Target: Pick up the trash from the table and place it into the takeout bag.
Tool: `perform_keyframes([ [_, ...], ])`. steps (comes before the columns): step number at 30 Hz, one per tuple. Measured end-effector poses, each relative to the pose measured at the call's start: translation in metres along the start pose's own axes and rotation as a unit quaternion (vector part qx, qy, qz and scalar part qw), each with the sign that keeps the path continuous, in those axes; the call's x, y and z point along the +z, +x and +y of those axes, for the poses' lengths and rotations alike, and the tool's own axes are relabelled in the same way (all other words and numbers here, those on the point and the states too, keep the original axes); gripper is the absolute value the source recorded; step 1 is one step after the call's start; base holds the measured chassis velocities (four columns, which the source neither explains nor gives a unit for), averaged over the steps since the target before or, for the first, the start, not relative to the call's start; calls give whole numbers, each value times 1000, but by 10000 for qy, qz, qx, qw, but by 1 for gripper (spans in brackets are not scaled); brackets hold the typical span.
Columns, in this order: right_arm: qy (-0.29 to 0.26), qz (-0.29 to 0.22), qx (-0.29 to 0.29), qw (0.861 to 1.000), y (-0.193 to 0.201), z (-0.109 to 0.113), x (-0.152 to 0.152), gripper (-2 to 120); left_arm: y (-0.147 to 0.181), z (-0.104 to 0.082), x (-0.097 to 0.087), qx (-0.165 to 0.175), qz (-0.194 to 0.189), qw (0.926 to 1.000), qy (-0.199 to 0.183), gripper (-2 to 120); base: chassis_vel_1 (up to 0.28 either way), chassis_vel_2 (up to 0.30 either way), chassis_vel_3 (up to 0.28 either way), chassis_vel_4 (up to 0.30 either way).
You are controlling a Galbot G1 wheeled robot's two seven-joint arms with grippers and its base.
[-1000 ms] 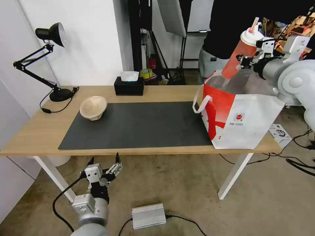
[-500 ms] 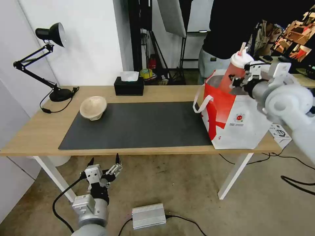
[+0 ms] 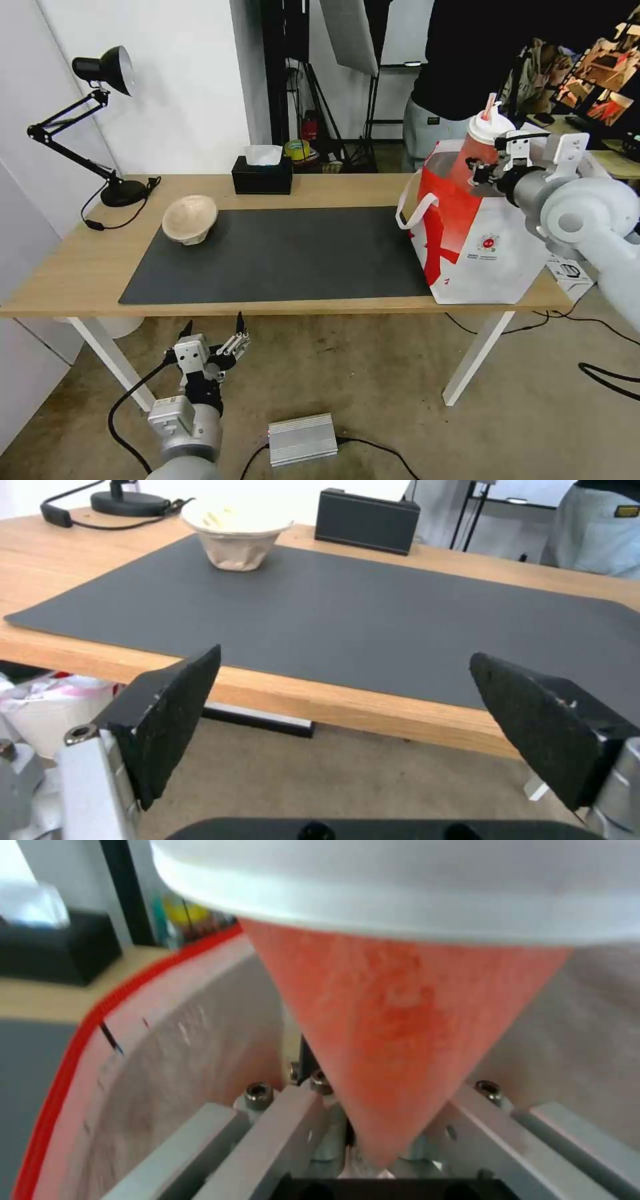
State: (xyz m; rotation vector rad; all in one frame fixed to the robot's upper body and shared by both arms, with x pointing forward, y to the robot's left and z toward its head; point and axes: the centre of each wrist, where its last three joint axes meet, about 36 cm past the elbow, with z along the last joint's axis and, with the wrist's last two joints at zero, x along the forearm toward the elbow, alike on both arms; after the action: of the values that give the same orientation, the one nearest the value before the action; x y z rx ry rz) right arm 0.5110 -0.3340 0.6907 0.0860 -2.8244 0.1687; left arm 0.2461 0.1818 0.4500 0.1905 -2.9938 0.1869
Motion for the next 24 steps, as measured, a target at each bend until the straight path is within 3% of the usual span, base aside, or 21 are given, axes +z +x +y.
perform_keyframes([
  [8, 270, 8, 143, 9995, 12, -8, -25, 3, -1, -1, 0, 19, -9, 10000, 4, 100, 0, 0, 0, 0],
  [24, 362, 103, 117, 9992, 9, -5, -22, 3, -2, -1, -1, 28, -39, 10000, 9, 100, 0, 0, 0, 0],
])
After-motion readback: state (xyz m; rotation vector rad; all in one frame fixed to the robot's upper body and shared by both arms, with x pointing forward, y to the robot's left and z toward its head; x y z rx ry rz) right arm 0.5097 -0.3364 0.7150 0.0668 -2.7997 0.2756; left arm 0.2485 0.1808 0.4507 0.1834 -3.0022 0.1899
